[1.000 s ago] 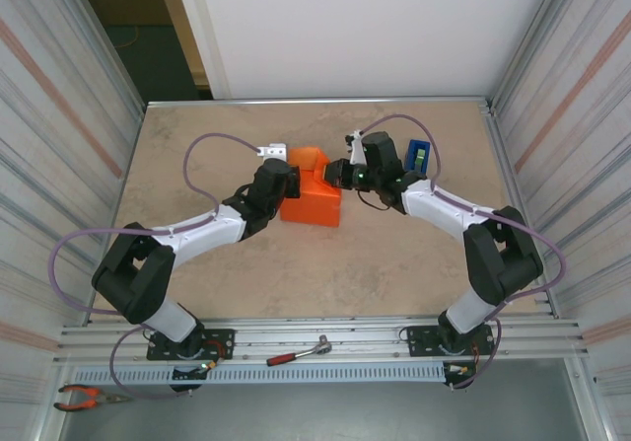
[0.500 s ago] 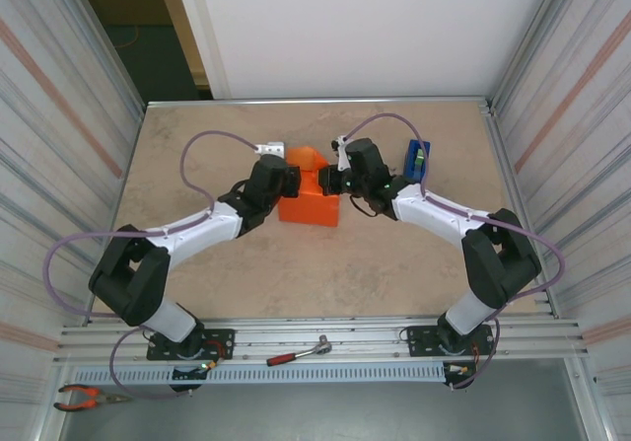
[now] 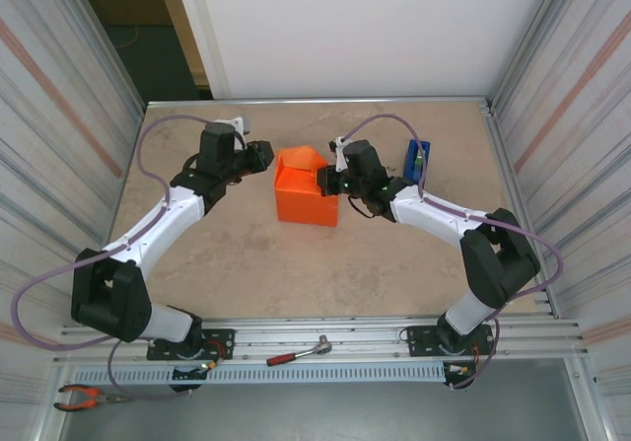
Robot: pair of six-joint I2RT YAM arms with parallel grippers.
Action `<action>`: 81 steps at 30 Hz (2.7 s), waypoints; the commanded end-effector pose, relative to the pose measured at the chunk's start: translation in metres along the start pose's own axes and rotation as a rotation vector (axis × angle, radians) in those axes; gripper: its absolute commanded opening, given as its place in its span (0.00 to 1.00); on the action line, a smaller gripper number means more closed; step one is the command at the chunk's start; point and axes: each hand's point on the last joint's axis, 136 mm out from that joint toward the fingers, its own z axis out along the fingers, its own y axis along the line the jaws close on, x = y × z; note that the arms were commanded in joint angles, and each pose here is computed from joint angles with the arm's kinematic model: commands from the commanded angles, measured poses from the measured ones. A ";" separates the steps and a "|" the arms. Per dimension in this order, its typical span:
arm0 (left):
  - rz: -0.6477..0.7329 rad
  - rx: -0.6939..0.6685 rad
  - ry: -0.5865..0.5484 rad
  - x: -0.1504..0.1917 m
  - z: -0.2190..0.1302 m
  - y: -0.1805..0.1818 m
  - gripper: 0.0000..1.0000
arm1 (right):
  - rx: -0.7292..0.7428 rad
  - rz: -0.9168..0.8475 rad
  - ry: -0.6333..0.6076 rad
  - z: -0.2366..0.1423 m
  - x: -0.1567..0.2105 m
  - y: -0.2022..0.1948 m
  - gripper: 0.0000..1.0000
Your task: Wrap the gift box in paper
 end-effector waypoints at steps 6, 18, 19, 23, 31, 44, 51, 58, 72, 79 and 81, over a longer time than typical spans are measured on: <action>-0.058 0.038 0.132 0.025 0.025 0.024 0.02 | 0.042 0.077 0.330 0.010 0.100 -0.020 0.00; -0.034 0.088 0.169 0.035 0.045 0.023 0.01 | 0.043 0.102 0.337 0.011 0.102 -0.020 0.00; -0.031 0.096 0.165 0.033 0.045 0.021 0.01 | 0.044 0.102 0.336 0.011 0.102 -0.020 0.00; -0.017 0.142 0.152 0.032 0.040 0.012 0.02 | 0.050 0.105 0.331 0.012 0.101 -0.021 0.00; 0.038 0.204 0.138 0.031 0.025 -0.013 0.04 | 0.052 0.112 0.324 0.012 0.100 -0.022 0.00; 0.109 0.221 0.211 0.062 0.026 -0.031 0.05 | 0.053 0.119 0.315 0.011 0.097 -0.022 0.00; 0.210 0.144 0.238 0.082 0.027 -0.031 0.05 | 0.048 0.125 0.307 0.009 0.096 -0.022 0.00; 0.305 -0.001 0.232 0.090 0.031 -0.017 0.10 | 0.045 0.131 0.301 0.007 0.097 -0.023 0.00; 0.294 0.060 0.179 0.074 0.032 -0.042 0.16 | 0.038 0.133 0.301 0.008 0.097 -0.022 0.00; 0.371 0.012 0.230 0.106 0.035 -0.035 0.15 | 0.030 0.140 0.298 0.005 0.097 -0.021 0.00; 0.405 -0.023 0.250 0.114 0.036 -0.030 0.14 | 0.029 0.141 0.293 0.004 0.096 -0.021 0.00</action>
